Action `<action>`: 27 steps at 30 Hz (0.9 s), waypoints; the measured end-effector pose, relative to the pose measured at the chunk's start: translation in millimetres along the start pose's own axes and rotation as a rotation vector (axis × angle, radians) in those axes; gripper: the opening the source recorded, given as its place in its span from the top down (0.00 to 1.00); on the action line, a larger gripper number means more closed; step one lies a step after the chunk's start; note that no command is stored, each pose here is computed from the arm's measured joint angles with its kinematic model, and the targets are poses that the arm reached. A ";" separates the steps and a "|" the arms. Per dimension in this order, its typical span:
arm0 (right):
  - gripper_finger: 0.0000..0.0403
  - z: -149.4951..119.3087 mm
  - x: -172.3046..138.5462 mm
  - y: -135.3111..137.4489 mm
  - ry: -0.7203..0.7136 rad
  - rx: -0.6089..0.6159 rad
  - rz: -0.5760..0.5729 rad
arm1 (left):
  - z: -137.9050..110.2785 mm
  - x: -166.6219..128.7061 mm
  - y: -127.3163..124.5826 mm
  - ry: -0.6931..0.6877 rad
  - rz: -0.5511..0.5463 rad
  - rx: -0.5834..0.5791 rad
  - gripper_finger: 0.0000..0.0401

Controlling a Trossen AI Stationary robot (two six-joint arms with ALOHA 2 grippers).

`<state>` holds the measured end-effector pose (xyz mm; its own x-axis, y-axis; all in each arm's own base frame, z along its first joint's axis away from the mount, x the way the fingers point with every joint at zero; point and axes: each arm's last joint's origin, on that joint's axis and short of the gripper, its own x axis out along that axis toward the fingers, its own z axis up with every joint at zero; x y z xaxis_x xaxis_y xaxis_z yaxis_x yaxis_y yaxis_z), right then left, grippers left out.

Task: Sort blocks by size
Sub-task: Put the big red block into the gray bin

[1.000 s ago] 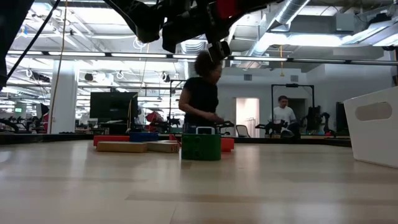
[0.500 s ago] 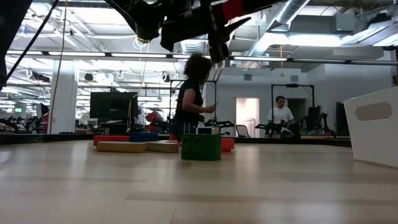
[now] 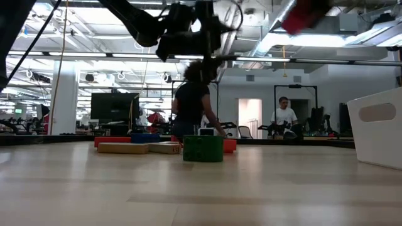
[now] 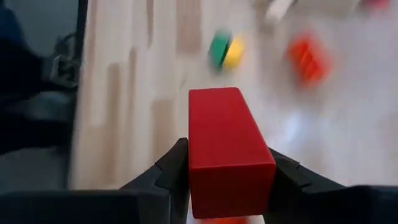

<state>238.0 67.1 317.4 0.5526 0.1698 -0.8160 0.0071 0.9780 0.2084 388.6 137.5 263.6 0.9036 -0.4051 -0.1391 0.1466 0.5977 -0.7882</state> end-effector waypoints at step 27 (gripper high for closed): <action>0.46 -113.2 53.1 88.1 0.700 0.893 0.325 | -6.7 -35.7 16.6 0.446 0.655 0.336 0.42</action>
<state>173.6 176.0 231.4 0.0605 0.6962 -0.7153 0.6849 0.4923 0.5371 356.1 157.3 251.4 0.6154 -0.0986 -0.7820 -0.1743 0.9506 -0.2570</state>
